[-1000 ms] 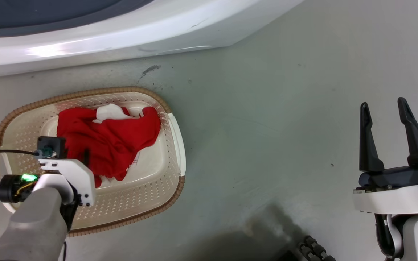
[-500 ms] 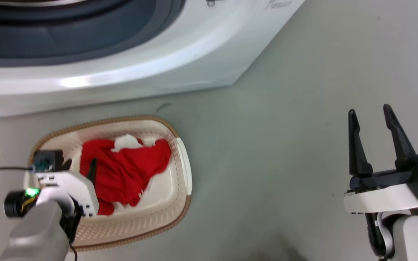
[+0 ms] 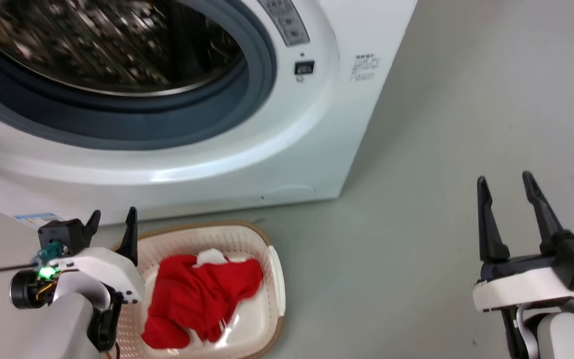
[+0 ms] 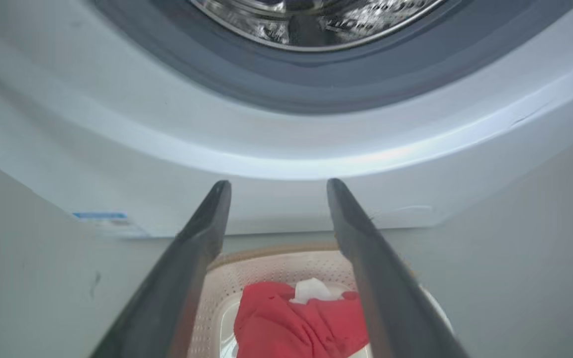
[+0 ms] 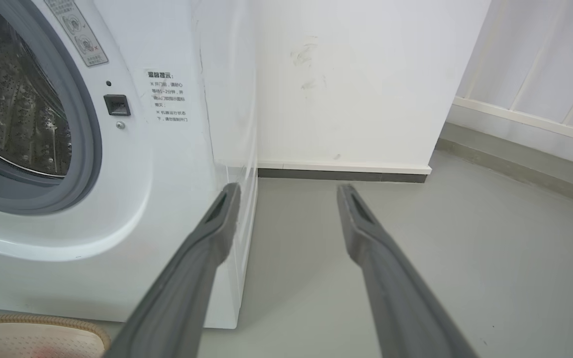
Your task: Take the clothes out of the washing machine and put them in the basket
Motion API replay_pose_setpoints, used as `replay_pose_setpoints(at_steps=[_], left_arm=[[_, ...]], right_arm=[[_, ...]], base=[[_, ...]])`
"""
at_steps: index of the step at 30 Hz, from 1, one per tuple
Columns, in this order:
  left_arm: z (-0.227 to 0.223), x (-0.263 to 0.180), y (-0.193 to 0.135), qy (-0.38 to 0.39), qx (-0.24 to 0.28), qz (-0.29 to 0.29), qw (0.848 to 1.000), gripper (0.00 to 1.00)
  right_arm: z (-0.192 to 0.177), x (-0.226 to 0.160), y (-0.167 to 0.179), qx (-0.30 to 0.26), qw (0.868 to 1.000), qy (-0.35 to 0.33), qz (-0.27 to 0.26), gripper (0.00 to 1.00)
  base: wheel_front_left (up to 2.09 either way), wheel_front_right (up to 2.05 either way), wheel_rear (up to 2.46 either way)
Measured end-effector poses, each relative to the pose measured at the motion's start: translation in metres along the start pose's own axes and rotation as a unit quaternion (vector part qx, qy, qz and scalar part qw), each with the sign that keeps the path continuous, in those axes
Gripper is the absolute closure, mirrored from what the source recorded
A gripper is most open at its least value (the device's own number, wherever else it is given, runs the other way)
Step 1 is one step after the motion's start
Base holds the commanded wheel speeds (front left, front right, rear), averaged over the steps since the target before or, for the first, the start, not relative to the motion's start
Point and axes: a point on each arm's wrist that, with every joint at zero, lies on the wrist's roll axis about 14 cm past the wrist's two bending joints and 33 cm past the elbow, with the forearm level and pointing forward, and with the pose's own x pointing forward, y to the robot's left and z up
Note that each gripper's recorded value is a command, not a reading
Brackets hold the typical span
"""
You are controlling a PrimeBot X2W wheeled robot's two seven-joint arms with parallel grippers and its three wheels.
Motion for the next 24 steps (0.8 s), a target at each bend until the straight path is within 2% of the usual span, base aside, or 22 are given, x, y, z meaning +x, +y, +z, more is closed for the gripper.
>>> replay_pose_setpoints(at_steps=[3, 10, 20, 24], left_arm=[[0.034, -0.021, -0.004, -0.063, 0.015, 0.002, 0.998, 0.00], [0.072, -0.084, -0.014, -0.166, 0.011, 0.017, 0.986, 0.00], [0.092, -0.163, -0.023, -0.253, 0.042, 0.052, 0.965, 0.00], [0.104, -0.186, -0.015, -0.286, 0.028, 0.081, 0.954, 0.00]], right_arm=[[0.011, -0.005, 0.004, -0.002, 1.000, -0.014, 0.007, 0.00], [0.034, -0.020, 0.010, -0.001, 0.999, -0.045, 0.015, 0.00], [0.046, -0.047, 0.019, -0.002, 0.998, -0.061, 0.030, 0.00], [0.051, -0.052, 0.017, 0.007, 0.997, -0.070, 0.028, 0.00]], base=[[0.00, 0.00, 0.00], [0.00, 0.00, 0.00], [0.00, 0.00, 0.00], [0.00, 0.00, 0.00]])
